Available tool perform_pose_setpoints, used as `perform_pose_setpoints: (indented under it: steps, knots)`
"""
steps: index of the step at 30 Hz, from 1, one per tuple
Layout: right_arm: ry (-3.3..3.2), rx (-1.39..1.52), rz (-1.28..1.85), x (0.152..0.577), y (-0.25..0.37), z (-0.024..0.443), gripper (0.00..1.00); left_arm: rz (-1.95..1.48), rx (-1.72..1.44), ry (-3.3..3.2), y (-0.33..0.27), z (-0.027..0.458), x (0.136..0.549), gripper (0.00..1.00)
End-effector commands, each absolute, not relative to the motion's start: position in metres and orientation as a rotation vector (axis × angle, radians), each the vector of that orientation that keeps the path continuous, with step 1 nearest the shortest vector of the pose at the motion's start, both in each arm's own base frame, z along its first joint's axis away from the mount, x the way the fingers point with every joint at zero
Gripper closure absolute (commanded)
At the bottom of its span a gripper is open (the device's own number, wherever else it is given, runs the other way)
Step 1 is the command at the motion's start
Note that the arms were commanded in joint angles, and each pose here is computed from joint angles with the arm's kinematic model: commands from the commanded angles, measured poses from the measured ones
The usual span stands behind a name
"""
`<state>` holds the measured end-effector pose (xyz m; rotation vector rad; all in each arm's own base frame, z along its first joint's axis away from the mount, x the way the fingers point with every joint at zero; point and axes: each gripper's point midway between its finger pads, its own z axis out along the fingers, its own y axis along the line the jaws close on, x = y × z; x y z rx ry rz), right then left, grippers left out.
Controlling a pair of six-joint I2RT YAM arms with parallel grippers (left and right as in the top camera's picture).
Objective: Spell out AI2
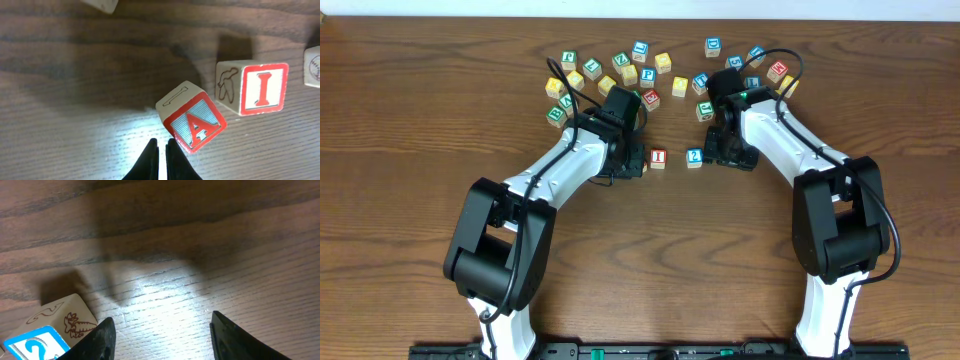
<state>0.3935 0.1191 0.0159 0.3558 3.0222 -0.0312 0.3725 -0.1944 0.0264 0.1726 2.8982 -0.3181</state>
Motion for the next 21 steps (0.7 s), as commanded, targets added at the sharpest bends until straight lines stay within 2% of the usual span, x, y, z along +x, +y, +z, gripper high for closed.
perform_pose_setpoints:
  steps: [1, 21]
  knots:
    - [3.014, 0.327, -0.037, 0.392, 0.122, 0.021, 0.44, -0.32, 0.201, 2.887, -0.195, 0.024, 0.374, 0.93]
    - [3.004, 0.315, -0.028, 0.394, 0.125, 0.021, 0.42, -0.361, 0.265, 2.832, -0.206, 0.028, 0.383, 0.93]
